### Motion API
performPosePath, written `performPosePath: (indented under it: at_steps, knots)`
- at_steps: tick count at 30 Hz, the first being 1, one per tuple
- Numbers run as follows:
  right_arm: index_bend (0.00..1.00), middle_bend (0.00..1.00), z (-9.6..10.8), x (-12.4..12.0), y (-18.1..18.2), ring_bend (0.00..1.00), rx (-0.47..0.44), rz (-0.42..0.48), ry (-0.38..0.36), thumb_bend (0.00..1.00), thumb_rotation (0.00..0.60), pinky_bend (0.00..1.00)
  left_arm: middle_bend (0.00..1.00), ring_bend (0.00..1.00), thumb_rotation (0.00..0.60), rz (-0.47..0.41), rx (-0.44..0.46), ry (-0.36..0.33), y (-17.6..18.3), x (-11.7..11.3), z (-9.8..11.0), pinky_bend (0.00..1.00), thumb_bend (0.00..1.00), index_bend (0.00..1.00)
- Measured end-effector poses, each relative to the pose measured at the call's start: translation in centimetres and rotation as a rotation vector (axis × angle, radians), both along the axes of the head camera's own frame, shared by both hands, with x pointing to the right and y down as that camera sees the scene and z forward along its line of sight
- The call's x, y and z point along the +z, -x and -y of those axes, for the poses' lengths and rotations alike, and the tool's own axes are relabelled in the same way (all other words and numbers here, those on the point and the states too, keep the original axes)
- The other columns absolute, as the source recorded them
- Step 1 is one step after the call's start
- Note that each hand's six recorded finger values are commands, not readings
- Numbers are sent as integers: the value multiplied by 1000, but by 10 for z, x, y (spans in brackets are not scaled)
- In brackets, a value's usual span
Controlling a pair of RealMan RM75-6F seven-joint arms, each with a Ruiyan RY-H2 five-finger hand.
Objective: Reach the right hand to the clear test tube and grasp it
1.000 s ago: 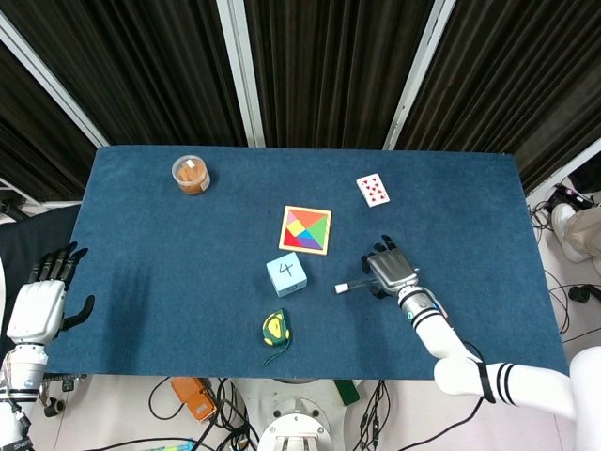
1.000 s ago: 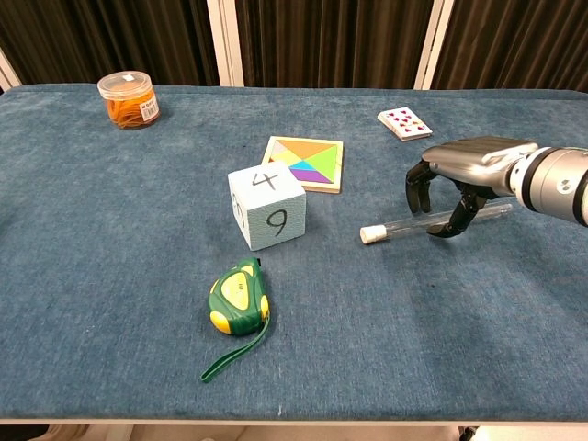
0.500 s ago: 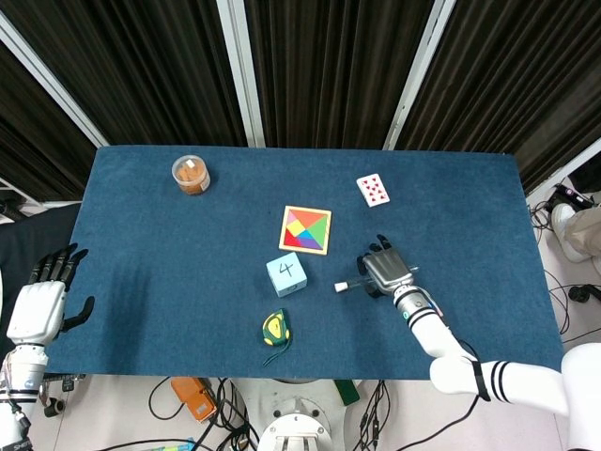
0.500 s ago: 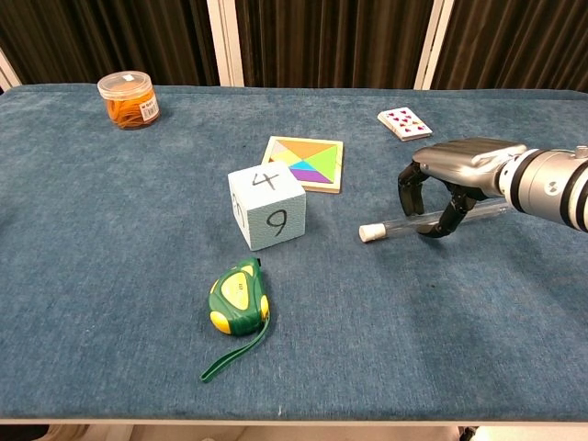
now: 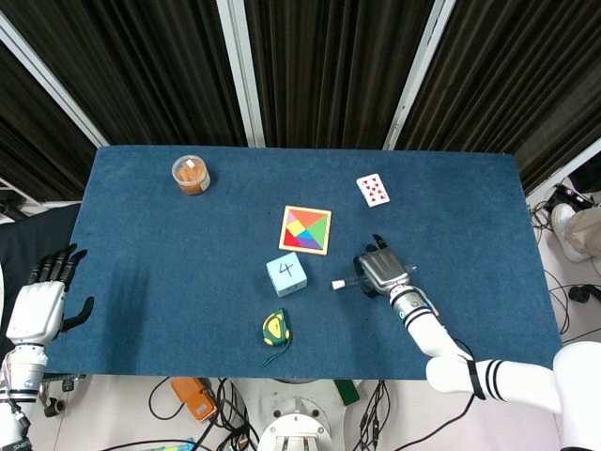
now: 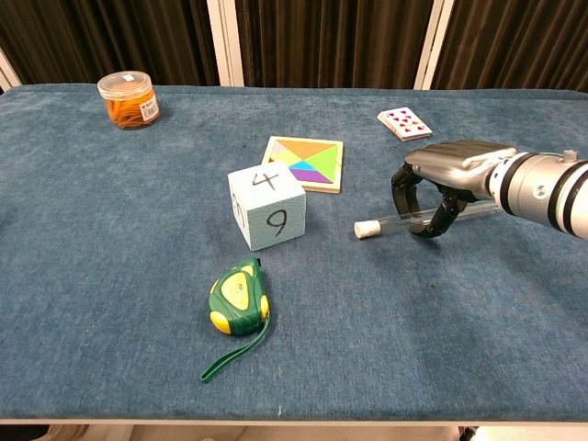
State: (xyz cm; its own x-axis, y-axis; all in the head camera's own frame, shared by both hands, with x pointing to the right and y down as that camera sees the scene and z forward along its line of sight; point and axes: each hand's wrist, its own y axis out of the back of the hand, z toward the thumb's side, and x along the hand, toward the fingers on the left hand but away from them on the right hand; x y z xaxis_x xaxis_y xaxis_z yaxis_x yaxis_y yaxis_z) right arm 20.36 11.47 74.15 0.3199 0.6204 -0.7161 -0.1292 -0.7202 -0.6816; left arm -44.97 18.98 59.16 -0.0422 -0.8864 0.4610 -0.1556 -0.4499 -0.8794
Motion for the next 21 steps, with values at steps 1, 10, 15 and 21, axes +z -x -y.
performPosePath:
  at_steps: [1,10,15,21]
  knots:
    - [585,498,0,0,1,283,1,5,-1,515,600,0,0,0,600,0,-1,0,0,0,0,38,373,82]
    - [661,526,3,-2,7,309,2,40,-7,673,600,0,0,0,600,3,-8,7,1,0,-1,37,373,82]
    - [674,543,7,-8,12,320,1,58,-18,678,600,0,0,0,600,3,-12,10,2,0,-1,37,372,82]
    - [690,578,17,-22,19,349,11,93,-49,680,600,0,0,0,600,1,-14,12,2,-1,-1,38,373,81]
